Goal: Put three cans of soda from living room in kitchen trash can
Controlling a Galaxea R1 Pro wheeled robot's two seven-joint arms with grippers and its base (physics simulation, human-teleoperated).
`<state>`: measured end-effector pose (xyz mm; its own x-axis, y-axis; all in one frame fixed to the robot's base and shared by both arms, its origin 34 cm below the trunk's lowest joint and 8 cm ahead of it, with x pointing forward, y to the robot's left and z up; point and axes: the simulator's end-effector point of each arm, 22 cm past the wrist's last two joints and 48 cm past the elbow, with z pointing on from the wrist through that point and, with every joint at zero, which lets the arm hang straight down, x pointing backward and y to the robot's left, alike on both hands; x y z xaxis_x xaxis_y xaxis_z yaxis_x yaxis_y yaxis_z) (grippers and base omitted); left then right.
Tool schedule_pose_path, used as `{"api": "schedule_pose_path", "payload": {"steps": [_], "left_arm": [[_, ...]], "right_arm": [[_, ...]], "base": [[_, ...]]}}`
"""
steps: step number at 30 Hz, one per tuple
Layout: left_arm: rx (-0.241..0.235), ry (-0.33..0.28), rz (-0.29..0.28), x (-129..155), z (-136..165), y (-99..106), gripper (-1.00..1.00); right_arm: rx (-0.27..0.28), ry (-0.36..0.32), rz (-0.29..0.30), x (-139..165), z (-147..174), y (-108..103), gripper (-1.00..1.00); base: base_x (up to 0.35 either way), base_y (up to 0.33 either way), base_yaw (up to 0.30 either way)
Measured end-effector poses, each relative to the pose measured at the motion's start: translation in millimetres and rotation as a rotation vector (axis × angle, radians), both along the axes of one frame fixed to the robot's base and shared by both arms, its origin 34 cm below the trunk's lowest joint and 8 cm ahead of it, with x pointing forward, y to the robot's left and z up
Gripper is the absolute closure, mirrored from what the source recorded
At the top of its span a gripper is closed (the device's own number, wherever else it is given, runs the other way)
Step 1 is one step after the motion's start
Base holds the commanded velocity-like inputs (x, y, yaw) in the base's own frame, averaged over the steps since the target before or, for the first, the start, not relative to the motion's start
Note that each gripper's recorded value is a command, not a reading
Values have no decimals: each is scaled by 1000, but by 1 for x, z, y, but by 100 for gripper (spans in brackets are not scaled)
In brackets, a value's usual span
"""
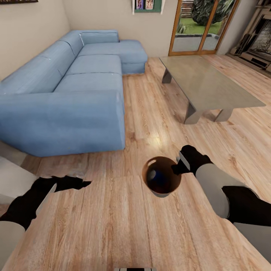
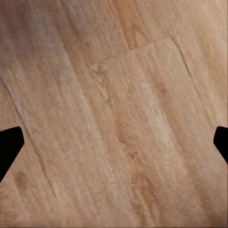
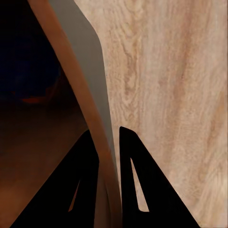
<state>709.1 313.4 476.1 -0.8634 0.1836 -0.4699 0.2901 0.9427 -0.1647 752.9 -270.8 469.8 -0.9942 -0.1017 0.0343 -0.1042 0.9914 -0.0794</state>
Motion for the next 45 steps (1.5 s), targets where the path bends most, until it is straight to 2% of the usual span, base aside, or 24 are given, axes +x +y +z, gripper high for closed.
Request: {"api": "schedule_pose_path", "payload": {"steps": [4, 9, 15, 19, 23, 25, 28, 34, 39, 41, 45], "left_arm": [[19, -35, 45, -18, -19, 9, -100], [27, -45, 66, -27, -28, 6, -100], [35, -6, 78, -52, -33, 7, -100], [48, 27, 94, -64, -36, 13, -100], [53, 52, 101, -75, -37, 16, -100], [54, 57, 102, -81, -38, 17, -100], [58, 59, 108, -89, -41, 21, -100], [34, 55, 132, -91, -33, 22, -100], [27, 39, 145, -91, -27, 25, -100], [27, 32, 147, -91, -24, 26, -100], [27, 28, 148, -90, -17, 26, -100]], "right_arm": [[41, -20, -30, -11, -11, 5, 100], [4, -23, -12, -29, -24, -4, 100], [42, -14, -27, -39, -20, 7, 100], [32, -2, -24, -46, -17, 4, 100], [28, 48, -25, -75, -26, 0, 100], [49, 44, -20, -81, -28, 4, 100], [111, 69, -41, -100, -34, 17, 100], [112, 85, -33, -109, -27, 16, 100], [179, 103, -57, -114, -18, 22, 100], [211, 111, -82, -116, -13, 15, 100], [195, 157, -81, -131, -11, -3, 100]], "base": [[0, 0, 0], [0, 0, 0], [0, 0, 0], [0, 0, 0], [0, 0, 0], [0, 0, 0], [0, 0, 0], [0, 0, 0], [0, 0, 0], [0, 0, 0], [0, 0, 0]]}}
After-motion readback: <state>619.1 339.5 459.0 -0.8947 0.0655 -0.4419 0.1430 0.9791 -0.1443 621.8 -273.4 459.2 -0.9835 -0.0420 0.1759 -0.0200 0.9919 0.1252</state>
